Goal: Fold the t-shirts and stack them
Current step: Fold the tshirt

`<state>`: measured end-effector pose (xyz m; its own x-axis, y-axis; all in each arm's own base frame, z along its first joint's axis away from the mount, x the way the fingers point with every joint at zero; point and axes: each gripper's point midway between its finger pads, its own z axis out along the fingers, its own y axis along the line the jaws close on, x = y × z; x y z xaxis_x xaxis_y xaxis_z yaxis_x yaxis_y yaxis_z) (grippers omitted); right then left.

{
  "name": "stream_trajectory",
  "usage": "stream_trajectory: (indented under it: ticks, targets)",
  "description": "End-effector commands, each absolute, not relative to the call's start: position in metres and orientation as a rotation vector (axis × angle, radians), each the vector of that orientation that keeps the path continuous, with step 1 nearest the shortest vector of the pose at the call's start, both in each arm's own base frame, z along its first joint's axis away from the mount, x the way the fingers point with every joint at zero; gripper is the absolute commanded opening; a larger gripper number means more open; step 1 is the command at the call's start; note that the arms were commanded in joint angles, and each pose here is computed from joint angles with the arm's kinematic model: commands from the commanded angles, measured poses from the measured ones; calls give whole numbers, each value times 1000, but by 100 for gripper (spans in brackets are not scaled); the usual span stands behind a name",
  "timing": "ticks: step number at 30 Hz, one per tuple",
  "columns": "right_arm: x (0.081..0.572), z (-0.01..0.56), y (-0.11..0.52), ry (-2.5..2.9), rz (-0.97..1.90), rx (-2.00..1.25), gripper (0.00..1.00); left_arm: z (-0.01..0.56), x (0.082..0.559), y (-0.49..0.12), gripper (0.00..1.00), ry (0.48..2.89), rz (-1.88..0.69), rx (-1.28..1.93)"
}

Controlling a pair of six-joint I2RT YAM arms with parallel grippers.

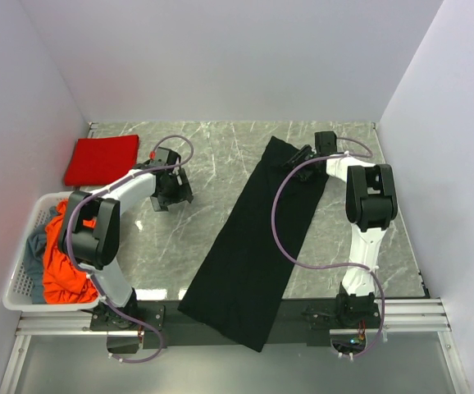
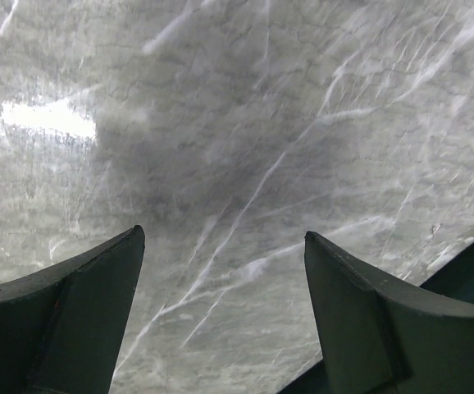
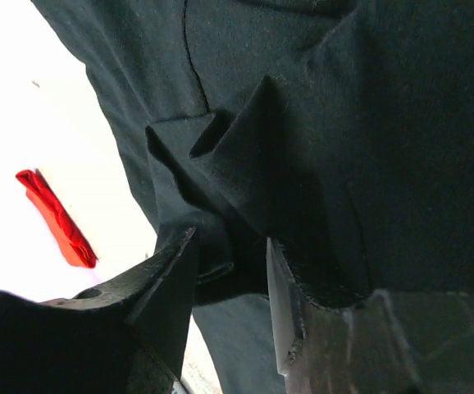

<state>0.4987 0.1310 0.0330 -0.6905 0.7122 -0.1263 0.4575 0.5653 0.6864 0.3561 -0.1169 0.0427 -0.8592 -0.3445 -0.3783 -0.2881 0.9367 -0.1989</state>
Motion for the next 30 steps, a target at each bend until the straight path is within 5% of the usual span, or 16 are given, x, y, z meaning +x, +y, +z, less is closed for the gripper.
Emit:
stream_trajectory:
  ticks: [1, 9, 16, 30]
  targets:
    - [517, 51, 138, 2351, 935, 909, 45, 56, 367, -117, 84, 2618, -202, -425]
    - [531, 65, 146, 2320, 975, 868, 33, 55, 367, -120, 84, 2628, -224, -422]
    - [541, 75, 146, 2313, 958, 797, 1, 56, 367, -120, 84, 2624, -221, -420]
    - [578, 78, 120, 2342, 684, 462, 1, 54, 366, -120, 84, 2633, -221, -409]
